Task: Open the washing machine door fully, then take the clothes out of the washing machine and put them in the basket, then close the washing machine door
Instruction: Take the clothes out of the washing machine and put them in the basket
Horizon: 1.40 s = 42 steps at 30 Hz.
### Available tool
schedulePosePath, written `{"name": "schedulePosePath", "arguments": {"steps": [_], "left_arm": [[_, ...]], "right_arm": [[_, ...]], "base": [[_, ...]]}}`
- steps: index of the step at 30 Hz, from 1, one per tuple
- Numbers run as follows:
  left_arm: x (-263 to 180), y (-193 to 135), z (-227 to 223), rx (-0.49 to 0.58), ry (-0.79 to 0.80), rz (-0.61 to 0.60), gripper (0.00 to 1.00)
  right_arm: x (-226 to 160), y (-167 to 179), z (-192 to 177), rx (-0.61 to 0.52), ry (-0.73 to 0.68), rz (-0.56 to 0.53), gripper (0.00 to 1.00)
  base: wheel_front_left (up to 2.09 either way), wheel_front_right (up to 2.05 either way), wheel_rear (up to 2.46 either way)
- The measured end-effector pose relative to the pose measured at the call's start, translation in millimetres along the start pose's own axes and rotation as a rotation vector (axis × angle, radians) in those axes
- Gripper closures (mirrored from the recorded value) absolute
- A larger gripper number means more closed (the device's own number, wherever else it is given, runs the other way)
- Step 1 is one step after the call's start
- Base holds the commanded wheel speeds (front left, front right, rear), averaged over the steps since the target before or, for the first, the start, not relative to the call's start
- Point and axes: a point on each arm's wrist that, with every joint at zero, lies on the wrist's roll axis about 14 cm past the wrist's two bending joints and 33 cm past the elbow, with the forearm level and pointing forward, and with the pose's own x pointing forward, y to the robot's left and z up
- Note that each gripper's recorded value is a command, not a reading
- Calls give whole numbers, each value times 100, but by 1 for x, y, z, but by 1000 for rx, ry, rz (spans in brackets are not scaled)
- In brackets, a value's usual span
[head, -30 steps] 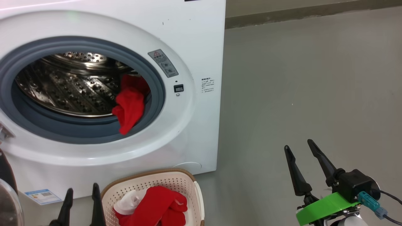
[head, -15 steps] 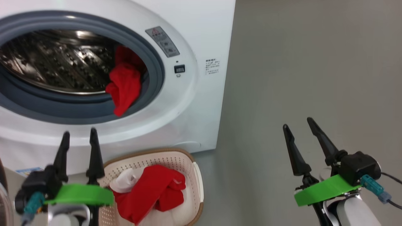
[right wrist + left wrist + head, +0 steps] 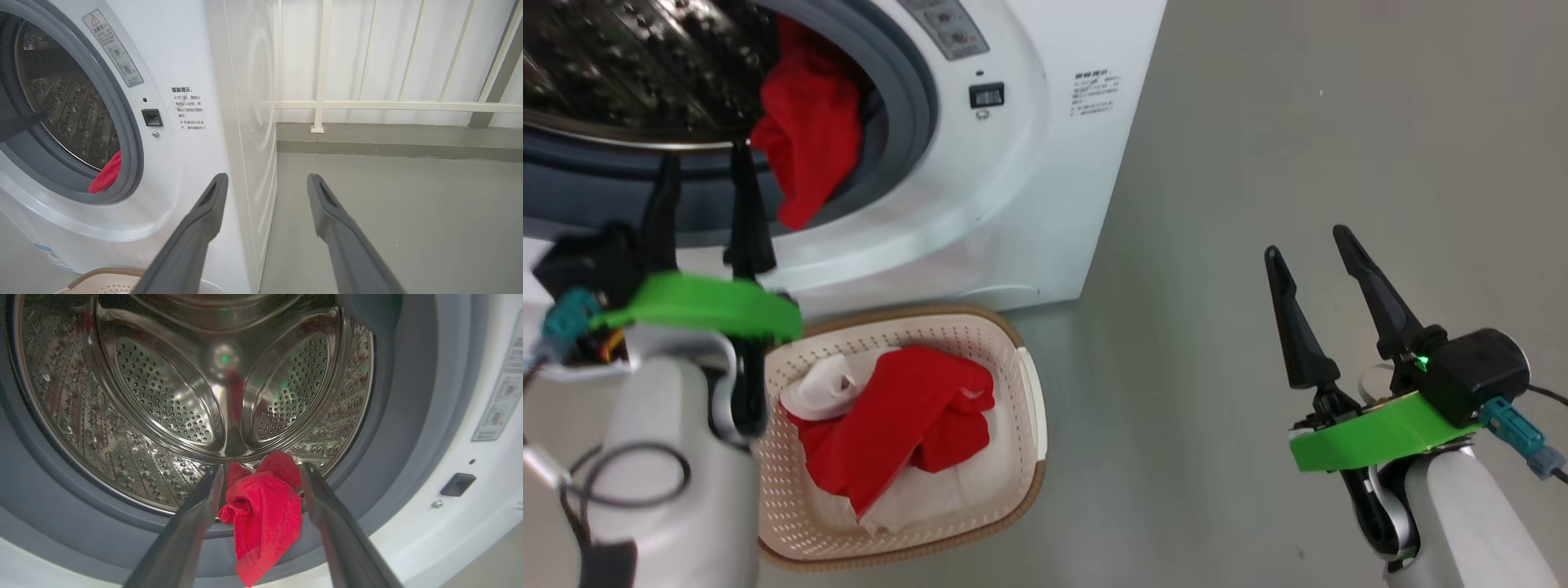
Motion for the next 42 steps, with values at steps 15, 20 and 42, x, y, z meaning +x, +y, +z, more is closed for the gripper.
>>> {"name": "schedulePosePath", "arguments": {"steps": [15, 20, 42], "left_arm": [[68, -23, -67, -48, 250, -52, 0], [67, -29, -95, -19, 390, -76, 0], [68, 0, -86, 136, 365, 3, 100]], "right_arm": [[13, -19, -21, -25, 49, -34, 0], [9, -24, -23, -32, 58, -47, 0], [5, -27, -16, -23, 43, -60, 0]], "base": [[0, 0, 0], [0, 0, 0], [0, 0, 0]]}}
